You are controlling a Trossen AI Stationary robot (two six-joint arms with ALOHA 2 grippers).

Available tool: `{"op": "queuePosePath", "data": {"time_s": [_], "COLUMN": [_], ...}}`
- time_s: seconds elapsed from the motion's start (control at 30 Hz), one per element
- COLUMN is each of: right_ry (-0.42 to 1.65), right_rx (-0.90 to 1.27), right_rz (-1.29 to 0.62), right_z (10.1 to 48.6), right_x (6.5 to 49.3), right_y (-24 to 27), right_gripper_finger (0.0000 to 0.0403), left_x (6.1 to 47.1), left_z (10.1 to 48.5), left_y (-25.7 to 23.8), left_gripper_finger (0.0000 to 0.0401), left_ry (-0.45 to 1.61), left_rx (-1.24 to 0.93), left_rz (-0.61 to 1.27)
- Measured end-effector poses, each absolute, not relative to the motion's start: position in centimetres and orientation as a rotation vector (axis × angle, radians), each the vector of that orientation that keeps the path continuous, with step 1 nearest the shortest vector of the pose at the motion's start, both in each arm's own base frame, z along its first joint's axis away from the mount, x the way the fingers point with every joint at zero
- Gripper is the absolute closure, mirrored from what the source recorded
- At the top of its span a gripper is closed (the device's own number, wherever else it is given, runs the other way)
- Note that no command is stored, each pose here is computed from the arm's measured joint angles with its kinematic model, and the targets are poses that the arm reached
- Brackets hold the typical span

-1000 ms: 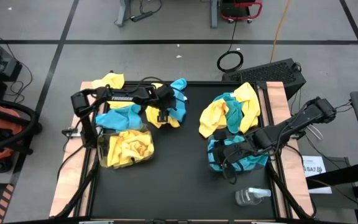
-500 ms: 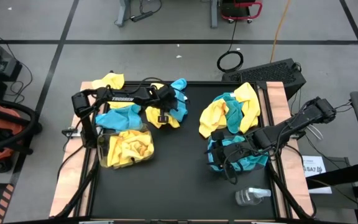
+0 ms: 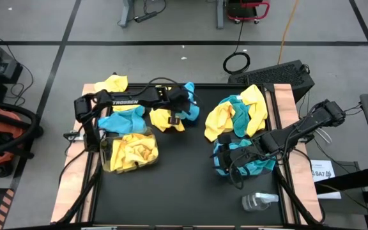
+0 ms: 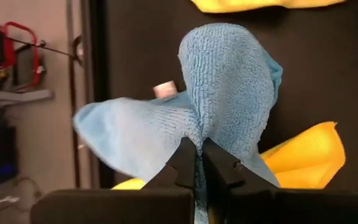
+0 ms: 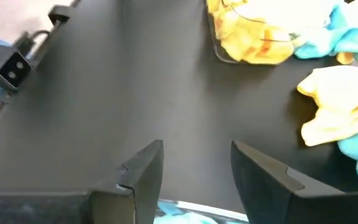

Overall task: Sort microfiber towel by color & place in baskets
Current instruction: Put the blue microfiber towel into the right transparent bin

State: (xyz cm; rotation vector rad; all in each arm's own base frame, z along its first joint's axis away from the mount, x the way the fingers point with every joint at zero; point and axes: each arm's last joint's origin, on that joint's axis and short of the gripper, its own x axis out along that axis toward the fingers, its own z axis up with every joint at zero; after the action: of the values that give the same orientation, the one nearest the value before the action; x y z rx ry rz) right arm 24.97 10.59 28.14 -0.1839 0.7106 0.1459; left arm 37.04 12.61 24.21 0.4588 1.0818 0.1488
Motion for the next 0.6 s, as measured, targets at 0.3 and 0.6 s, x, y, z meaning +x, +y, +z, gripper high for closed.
{"op": "queuePosePath", "data": {"time_s": [0.3, 0.6], "right_ry": [0.710, 0.679], "right_rx": [-0.229, -0.280], "right_rz": [0.002, -0.119], "right_z": [28.0, 28.3], "right_x": [24.9, 25.3], "right_y": [10.1, 9.0], "right_gripper_finger": [0.0222, 0.0222], "left_x": [37.6, 37.9], "left_z": [28.0, 32.7], "left_y": [10.7, 8.3], "left_gripper_finger": [0.0393, 0.0393], "left_ry": [1.132, 1.110], "left_rx": [0.524, 0.597], "left_rz": [0.165, 0.178]}}
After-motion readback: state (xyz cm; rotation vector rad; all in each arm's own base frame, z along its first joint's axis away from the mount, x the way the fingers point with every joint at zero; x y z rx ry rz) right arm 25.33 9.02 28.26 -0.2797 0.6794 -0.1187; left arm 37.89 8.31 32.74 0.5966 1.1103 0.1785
